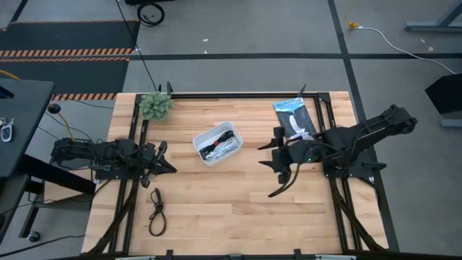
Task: Pick and place USB-C Cables
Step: Put the black cable charger into the white bin
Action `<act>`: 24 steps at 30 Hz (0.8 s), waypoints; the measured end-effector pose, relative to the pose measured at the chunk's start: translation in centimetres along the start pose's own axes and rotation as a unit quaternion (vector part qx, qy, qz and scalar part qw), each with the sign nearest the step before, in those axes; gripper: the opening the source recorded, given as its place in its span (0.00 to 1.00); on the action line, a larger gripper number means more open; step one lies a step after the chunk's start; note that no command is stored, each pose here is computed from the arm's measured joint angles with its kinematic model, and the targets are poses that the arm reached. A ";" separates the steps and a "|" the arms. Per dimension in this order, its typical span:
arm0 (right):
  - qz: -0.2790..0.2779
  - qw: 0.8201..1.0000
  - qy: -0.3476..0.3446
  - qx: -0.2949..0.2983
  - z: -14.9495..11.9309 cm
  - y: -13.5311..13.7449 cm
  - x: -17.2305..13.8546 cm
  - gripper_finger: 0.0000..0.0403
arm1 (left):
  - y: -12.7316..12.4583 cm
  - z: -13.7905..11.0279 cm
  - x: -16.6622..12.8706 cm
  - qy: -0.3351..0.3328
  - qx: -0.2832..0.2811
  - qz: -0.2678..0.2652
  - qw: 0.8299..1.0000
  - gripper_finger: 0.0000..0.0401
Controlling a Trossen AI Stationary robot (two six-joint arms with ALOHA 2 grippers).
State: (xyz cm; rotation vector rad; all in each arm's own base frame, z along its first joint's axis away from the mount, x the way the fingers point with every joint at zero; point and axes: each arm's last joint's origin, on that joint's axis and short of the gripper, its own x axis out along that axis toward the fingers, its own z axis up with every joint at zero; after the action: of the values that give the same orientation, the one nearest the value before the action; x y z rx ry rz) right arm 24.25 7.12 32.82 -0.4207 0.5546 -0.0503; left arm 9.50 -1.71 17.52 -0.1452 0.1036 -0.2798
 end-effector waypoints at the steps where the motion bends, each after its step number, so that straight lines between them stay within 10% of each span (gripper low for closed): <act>1: -0.002 1.000 -0.007 0.003 -0.6 0.1 -0.1 0.52 | 0.0 0.0 0.0 -0.001 0.002 0.000 1.000 0.06; 24: -0.084 0.984 -0.158 0.007 -4.1 -1.9 -4.5 0.52 | 0.5 3.5 -0.8 -0.199 0.033 0.178 0.963 0.06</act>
State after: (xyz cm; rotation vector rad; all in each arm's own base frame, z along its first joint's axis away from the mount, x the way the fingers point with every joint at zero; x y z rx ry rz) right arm 18.41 4.59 32.67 -0.4512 0.2052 -0.1470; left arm 9.27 -0.51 20.95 -0.1117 -0.2771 0.1094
